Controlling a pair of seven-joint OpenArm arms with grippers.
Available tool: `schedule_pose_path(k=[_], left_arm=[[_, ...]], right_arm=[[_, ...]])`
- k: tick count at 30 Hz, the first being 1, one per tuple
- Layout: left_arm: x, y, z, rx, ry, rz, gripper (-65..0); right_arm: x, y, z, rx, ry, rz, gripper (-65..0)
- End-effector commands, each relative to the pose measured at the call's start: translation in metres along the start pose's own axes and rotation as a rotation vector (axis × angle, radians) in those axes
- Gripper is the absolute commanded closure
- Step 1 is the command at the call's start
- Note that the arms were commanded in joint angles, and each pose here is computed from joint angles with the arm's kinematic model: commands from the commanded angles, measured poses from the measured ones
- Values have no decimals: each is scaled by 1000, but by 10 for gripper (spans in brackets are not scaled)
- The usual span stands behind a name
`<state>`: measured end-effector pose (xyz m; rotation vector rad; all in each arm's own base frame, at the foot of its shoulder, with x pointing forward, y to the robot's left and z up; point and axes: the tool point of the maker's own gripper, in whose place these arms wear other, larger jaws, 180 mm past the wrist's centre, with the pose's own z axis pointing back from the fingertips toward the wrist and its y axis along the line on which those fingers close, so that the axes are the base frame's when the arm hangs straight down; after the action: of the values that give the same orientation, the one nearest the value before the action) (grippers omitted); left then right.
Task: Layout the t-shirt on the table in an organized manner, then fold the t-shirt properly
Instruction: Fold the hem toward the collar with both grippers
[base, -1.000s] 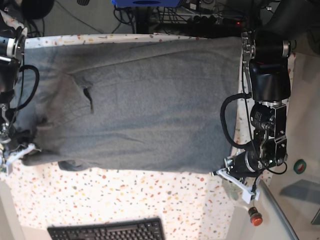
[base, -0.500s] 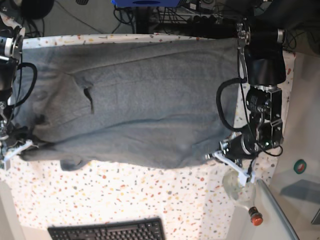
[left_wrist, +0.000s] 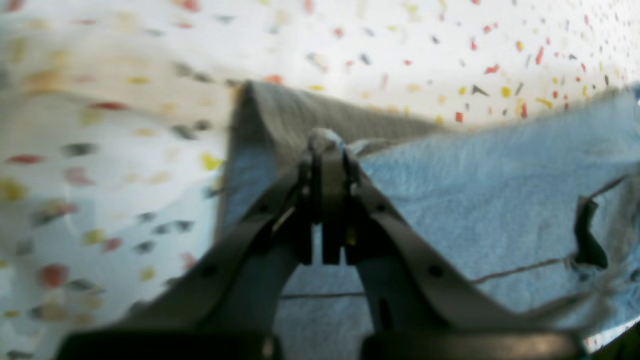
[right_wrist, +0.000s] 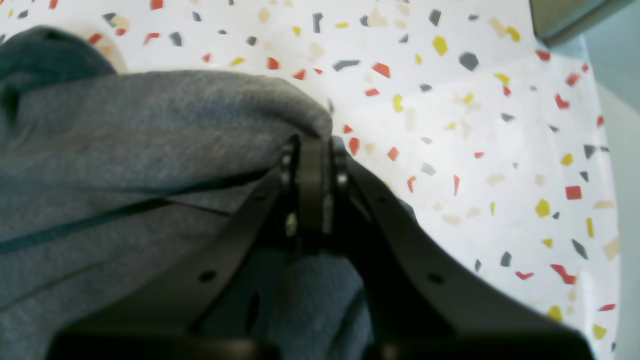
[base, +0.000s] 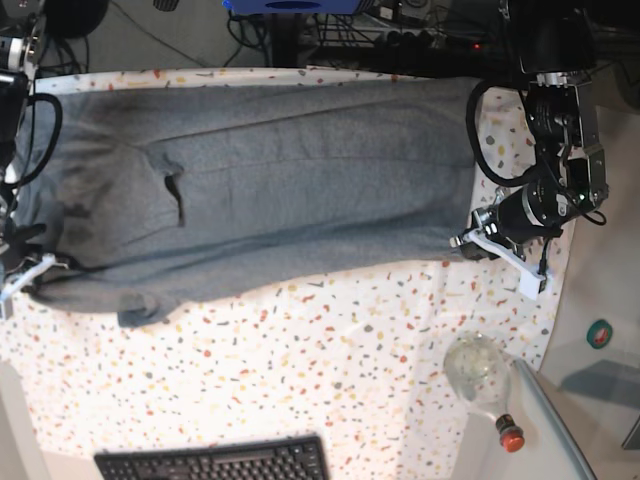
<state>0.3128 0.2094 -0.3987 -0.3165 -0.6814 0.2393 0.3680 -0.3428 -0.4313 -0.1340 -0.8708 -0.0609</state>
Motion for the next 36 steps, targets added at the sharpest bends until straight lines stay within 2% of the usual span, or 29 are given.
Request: schedule_pose_path(k=[1,4,10,21,23,26,29,33,36], left_arm=[[10,-7,6,-24,-39,-10,0],[4,2,19,-4,-52,-3,0],[-4,21,30,41,-49,9,0],[-17,35,35,74,-14,0,0],[-15,36,36,77,-17,-7,0],[-10,39,40,83,-22,-22,0],[-9,43,41,90,-20,-27,0],[-23,46,41,98,16,-31,0],[-34,47,41,101,36,-24,0]], right_arm=[[17,-16,6,-28,-51,18,0],[10,-15,13,-26,-48,37,0],[-13,-11,26,-20,55,75,0],[-23,-2,41,-5,54,114,0],[-29,-3,43,-5,83,115,0],[-37,-6,44,-14,139,109,0],[-39,-29,51,-67,158,56,0],[-54,-35,54,-79,237,38,0],[-58,-35,55,-79,249,36,0]])
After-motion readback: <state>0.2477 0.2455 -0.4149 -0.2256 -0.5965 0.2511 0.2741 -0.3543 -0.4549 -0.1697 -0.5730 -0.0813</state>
